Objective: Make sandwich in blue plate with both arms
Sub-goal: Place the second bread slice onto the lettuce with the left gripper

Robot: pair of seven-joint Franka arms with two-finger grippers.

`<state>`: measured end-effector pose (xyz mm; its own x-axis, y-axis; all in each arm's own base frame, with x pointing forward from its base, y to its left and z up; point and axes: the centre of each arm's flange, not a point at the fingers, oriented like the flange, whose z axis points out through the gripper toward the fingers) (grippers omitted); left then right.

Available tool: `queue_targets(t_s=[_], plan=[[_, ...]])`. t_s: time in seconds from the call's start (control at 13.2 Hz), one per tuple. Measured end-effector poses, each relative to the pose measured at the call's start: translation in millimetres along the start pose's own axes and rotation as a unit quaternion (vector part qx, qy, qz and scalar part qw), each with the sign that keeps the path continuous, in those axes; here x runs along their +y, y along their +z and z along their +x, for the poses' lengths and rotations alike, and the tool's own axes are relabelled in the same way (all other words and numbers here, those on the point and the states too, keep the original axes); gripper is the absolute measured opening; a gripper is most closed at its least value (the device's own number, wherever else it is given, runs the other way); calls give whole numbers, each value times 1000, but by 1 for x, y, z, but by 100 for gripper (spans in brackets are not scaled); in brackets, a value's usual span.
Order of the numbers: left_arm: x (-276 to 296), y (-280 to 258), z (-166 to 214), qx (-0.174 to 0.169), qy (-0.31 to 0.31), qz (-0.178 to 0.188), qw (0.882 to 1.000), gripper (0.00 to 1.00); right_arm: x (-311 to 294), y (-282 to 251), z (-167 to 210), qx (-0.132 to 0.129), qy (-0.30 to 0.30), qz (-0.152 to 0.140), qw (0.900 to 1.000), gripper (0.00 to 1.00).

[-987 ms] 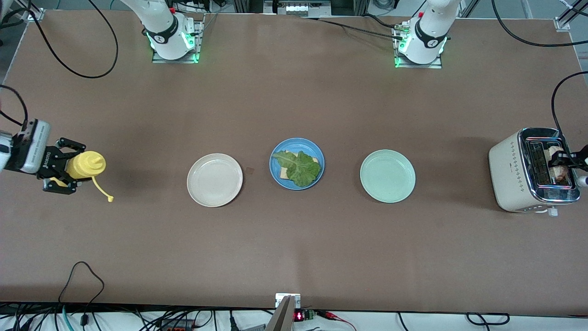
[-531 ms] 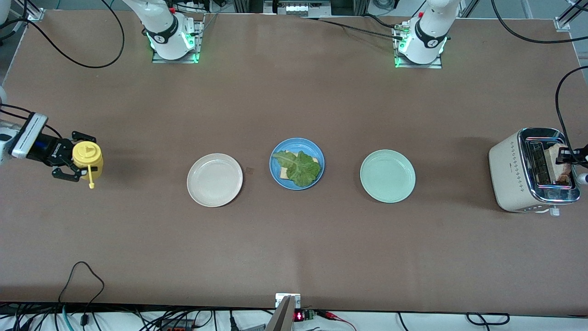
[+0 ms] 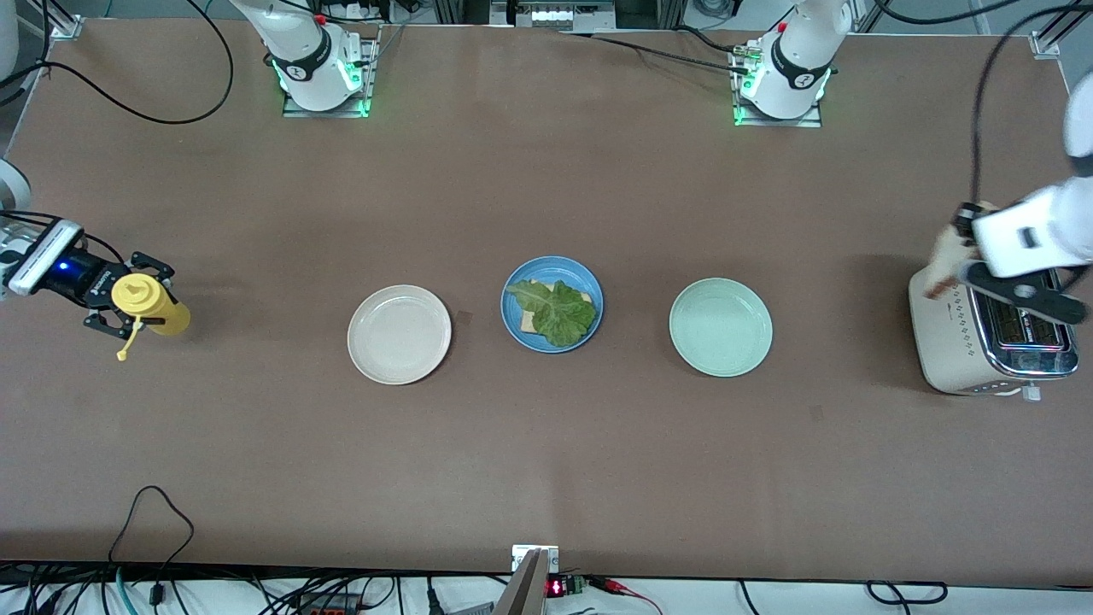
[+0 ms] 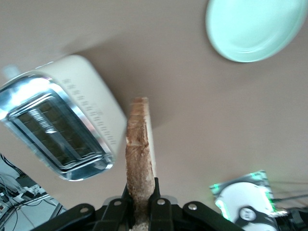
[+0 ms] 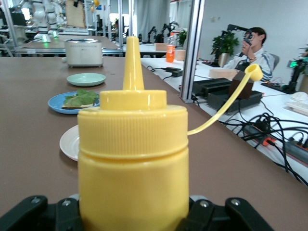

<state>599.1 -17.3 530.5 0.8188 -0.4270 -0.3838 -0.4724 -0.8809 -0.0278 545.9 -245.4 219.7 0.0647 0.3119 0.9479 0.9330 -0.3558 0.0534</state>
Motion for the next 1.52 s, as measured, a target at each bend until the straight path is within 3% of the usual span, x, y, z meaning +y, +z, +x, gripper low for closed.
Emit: queue_targets(t_s=[0.15, 0.38, 0.46, 0.61, 0.84, 1.14, 1.37, 1.52], plan=[[50, 1, 25, 11, 17, -52, 998, 14, -5, 0, -22, 12, 17, -9, 1000, 42], [97, 30, 69, 8, 33, -189, 981, 14, -17, 1, -36, 33, 26, -1, 999, 42], [108, 45, 88, 11, 40, -247, 968, 14, -22, 4, -40, 40, 27, 4, 999, 42], [125, 71, 128, 33, 44, -369, 928, 14, -28, 11, -50, 48, 33, 11, 998, 42], [161, 99, 182, 69, 31, -499, 863, 14, -31, 21, -63, 59, 40, 3, 997, 42], [234, 160, 232, 160, 21, -589, 792, 14, -40, 30, -89, 65, 52, -2, 997, 42], [265, 220, 235, 214, 48, -599, 770, 14, -42, 30, -93, 69, 55, -3, 996, 42], [261, 254, 234, 226, 66, -599, 766, 14, -42, 29, -93, 69, 55, -3, 996, 41]])
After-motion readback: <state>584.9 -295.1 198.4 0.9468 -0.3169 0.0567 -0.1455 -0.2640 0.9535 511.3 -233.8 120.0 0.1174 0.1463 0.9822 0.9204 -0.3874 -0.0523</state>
